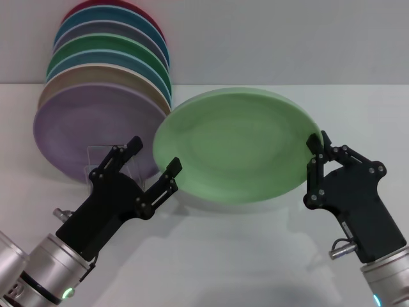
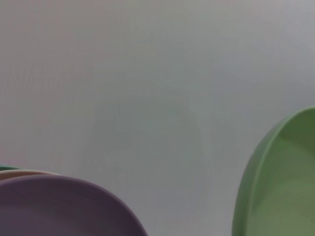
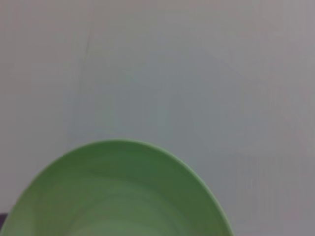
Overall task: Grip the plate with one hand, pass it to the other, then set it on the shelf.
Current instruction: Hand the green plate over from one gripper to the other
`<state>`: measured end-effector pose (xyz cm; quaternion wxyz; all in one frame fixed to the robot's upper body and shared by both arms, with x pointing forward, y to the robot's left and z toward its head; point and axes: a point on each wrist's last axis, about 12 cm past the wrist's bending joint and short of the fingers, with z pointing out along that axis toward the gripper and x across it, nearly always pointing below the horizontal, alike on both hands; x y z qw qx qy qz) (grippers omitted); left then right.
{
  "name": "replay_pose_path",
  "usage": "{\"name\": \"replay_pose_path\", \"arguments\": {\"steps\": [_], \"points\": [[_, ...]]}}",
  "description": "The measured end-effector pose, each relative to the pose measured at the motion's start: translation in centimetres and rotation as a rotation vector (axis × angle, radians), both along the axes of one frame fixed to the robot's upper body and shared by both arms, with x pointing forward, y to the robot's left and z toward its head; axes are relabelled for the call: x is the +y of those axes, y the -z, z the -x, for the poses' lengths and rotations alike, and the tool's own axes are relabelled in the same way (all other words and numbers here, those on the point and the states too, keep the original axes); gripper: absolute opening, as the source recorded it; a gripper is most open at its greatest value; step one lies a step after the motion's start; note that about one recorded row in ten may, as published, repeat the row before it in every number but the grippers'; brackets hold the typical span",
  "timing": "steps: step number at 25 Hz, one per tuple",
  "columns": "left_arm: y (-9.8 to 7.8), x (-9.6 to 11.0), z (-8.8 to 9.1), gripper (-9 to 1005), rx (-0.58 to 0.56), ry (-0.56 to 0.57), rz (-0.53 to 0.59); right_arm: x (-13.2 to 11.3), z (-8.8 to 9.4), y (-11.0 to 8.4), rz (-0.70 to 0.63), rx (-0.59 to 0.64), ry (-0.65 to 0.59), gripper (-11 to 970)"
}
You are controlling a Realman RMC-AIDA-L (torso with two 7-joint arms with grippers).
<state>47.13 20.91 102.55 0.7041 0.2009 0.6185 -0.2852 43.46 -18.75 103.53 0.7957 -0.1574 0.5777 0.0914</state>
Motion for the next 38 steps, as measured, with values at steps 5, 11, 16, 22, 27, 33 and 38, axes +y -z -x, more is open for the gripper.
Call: {"name": "replay_pose_path", "arguments": {"steps": [5, 11, 16, 22, 27, 33, 38], "points": [[0.0, -0.1, -0.1, 685, 0.0, 0.004, -0.002, 0.4, 0.7, -0.1, -0.007, -0.005, 0.01, 27], [0.0, -0.1, -0.1, 682, 0.002, 0.002, -0.003, 0.6, 1.4, -0.3, -0.013, -0.012, 0.037, 26], [-0.1, -0.2, -0.2, 680, 0.0, 0.004, 0.002, 1.1, 2.1, -0.7, 0.014, -0.042, 0.061, 25], [-0.1, -0.2, -0.1, 677, 0.001, 0.005, 0.003, 1.4, 2.4, -0.9, 0.042, -0.056, 0.1, 26], [0.0, -0.2, -0.2, 675, 0.005, 0.0, 0.0, 1.7, 2.6, -0.9, 0.05, -0.055, 0.105, 26], [0.0, -0.1, -0.4, 672, 0.015, -0.017, 0.0, 2.0, 2.7, -1.1, 0.07, -0.066, 0.114, 27], [-0.1, 0.0, -0.5, 670, 0.013, -0.029, 0.01, 2.5, 2.9, -1.4, 0.112, -0.086, 0.122, 27]]}}
